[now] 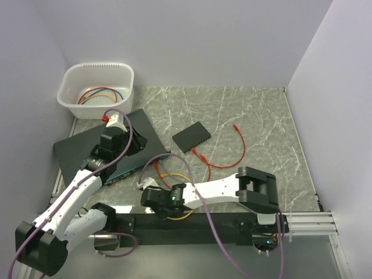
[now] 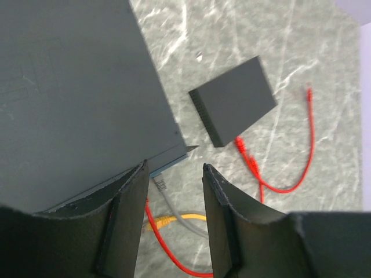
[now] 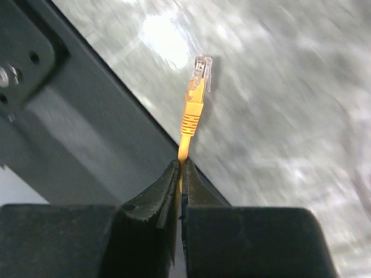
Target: Insert the plug into the switch port
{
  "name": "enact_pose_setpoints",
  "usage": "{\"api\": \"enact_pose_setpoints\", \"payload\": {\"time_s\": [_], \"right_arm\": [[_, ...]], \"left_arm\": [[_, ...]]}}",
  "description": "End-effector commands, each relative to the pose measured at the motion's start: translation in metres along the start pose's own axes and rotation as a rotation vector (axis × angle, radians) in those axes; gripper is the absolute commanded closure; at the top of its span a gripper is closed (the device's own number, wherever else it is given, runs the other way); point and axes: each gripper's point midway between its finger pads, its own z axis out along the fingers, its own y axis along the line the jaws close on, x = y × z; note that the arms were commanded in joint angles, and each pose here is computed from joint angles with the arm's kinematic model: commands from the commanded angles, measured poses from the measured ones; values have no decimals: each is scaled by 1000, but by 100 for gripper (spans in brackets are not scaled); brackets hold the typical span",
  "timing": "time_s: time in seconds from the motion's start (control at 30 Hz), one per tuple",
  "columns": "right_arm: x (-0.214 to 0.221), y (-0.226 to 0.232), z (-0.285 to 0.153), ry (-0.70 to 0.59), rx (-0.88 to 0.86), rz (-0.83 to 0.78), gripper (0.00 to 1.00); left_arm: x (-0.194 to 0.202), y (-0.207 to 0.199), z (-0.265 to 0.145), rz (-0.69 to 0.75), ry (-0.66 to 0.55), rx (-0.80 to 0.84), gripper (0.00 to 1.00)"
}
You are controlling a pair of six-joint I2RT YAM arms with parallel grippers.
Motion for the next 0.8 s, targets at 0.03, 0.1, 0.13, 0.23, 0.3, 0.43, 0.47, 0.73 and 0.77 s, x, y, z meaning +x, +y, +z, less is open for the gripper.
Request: {"api": "enact_pose_setpoints", "payload": {"time_s": [0.03,0.1,0.13,0.23,0.3,0.43,0.47,0.73,0.77], "right_arm": [[-32,-5,-46,-174,36,19,100],[-41,-10,-66,-244,33,36,100],[-46,-15,-74,-285,44,41,100],[-60,-21,-101,-414,9,46,100],[-67,-23,-120,-505,-32,52,100],[-73,-28,-152,-648,-109,38,100],[-69,-32,-160,-676,-126,38,100],[-74,-66,-177,-779,-103,101,100],[-75,-70,-177,-780,-101,106,100]], "left_arm": [[-23,-20,-21,-18,-84,73,52],[-24,-26,-26,-16,-82,101,52],[-24,-29,-28,-13,-79,110,52],[-22,-37,-35,-5,-74,144,52],[-18,-42,-38,-12,-63,173,51],[-3,-67,-42,-21,-21,272,51],[2,-72,-41,-20,-7,285,51],[35,-111,-54,1,81,387,52],[39,-113,-56,9,93,393,52]]}}
